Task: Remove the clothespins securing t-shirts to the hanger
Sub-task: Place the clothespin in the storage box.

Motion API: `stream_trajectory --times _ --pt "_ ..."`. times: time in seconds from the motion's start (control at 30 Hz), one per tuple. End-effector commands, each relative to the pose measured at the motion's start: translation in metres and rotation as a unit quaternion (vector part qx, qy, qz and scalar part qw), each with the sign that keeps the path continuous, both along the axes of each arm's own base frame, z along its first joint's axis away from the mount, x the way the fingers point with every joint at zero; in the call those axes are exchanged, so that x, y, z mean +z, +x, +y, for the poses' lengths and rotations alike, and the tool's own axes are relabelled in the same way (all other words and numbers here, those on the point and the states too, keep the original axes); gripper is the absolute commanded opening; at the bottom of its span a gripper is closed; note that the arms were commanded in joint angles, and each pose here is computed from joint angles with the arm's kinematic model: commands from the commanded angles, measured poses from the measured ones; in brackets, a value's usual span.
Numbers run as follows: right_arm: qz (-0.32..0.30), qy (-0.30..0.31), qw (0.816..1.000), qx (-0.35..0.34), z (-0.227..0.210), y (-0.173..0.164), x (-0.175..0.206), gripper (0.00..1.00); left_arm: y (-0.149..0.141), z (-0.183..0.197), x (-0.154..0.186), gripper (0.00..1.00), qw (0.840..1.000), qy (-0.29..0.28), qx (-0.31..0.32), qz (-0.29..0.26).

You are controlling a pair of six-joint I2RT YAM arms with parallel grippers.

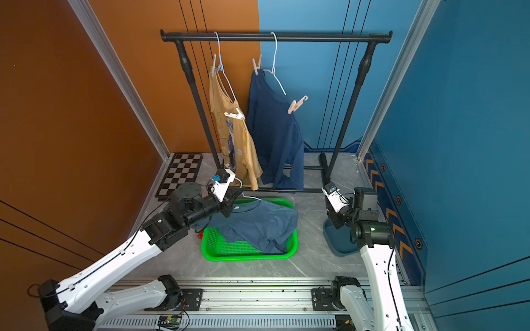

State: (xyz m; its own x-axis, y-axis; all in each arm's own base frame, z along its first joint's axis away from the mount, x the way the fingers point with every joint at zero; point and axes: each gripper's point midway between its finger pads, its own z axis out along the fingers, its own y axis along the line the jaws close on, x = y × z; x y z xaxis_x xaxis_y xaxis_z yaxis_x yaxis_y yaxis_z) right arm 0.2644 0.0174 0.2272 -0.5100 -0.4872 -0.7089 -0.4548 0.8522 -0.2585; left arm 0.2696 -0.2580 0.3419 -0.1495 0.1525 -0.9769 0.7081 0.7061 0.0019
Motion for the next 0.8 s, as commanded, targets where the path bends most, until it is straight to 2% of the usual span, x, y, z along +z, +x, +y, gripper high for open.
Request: stream_trajectory --times 0.0,0.1,0.23,0.37,0.5,0.77 --pt "-0.013 -0.042 0.997 -0.062 -0.033 -0.002 -0.004 0.22 -0.003 0.005 0.008 0.0 1.0 -0.013 0.006 -0.012" --pt "-0.004 -0.039 0.994 -0.102 -0.051 -0.007 -0.019 0.22 -0.005 0.007 0.006 0.0 1.0 -0.012 0.007 -0.012" --pt "0.03 -0.038 0.984 -0.171 -0.073 -0.009 -0.057 0.24 -0.012 0.001 0.011 0.0 1.0 -0.022 -0.012 -0.012" --pt "0.092 -0.049 0.969 -0.223 -0.095 -0.035 -0.099 0.25 -0.015 -0.004 0.017 0.0 0.999 -0.023 -0.021 -0.019" --pt "0.126 -0.055 0.964 -0.227 -0.102 -0.047 -0.117 0.26 -0.016 -0.008 0.013 0.0 0.999 -0.019 -0.023 -0.016" --pt "0.142 -0.057 0.967 -0.201 -0.102 -0.035 -0.123 0.27 -0.013 -0.01 0.006 0.0 1.0 -0.014 -0.019 -0.01"
